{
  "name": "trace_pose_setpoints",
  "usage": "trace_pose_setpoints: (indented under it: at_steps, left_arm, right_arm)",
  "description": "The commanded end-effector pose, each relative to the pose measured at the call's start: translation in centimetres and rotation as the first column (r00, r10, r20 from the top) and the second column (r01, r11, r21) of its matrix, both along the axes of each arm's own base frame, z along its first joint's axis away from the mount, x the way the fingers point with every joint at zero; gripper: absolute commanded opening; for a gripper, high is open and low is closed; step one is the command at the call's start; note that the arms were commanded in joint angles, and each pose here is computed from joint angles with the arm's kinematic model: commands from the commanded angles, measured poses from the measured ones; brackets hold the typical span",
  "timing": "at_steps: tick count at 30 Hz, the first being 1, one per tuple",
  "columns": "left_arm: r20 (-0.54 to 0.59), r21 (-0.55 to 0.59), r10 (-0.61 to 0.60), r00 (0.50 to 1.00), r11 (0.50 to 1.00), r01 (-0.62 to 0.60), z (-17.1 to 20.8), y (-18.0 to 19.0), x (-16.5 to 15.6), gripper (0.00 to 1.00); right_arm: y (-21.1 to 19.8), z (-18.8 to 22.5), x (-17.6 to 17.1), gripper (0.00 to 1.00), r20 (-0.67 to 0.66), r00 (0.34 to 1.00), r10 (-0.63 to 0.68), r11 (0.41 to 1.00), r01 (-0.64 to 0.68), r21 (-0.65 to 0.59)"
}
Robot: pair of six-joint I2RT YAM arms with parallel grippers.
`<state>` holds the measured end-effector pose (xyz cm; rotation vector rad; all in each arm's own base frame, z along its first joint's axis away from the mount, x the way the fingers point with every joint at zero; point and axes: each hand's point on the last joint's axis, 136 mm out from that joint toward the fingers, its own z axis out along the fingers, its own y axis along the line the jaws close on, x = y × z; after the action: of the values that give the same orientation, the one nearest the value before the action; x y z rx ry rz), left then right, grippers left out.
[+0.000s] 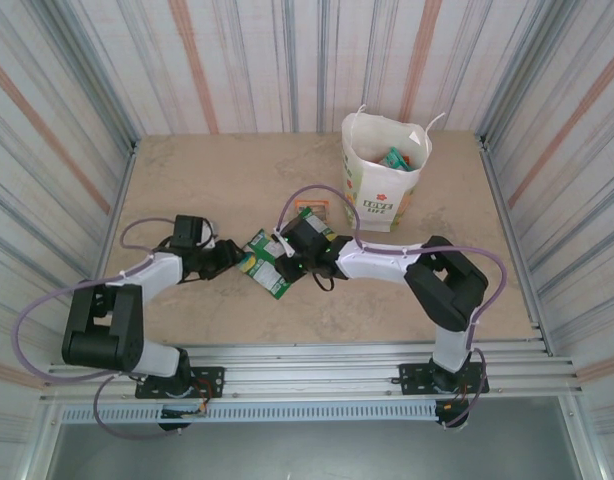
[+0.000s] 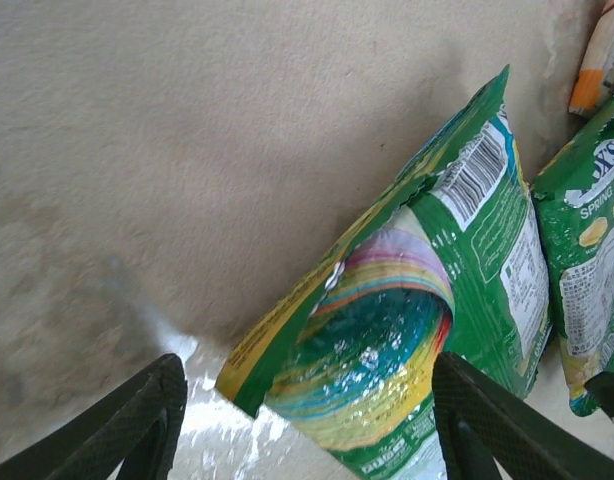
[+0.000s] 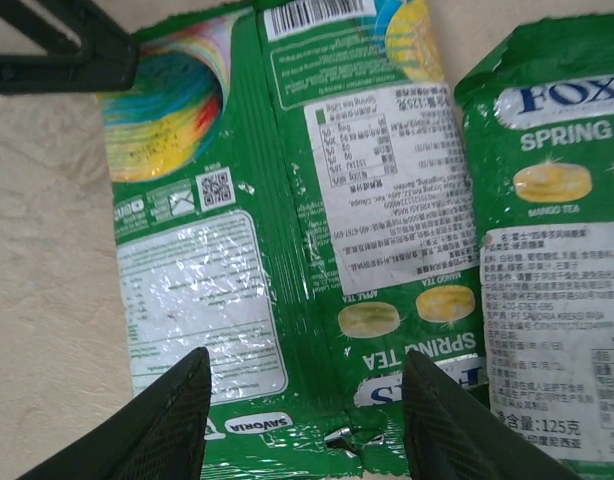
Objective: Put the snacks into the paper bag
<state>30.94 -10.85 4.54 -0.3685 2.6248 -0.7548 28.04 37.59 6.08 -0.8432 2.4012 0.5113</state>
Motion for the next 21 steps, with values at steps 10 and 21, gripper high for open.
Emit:
trace_pose_setpoints:
  at_steps: [10, 21]
  left_arm:
    - [0.034, -0.033, -0.216, 0.976, 0.976, 0.217, -0.1, -2.4, 3.3, 0.64]
    - [-0.024, -0.097, -0.422, 0.906, 0.903, 0.418, -0.9, -5.1, 0.9, 0.57]
  right_arm:
    - [0.2, -3.4, -1.6, 0.45, -0.084, 0.995, 0.057, 0.995, -0.063, -0.071]
    - [-0.3, -4.5, -1.6, 0.43, -0.091, 0.995, 0.042, 0.993, -0.052, -0.107]
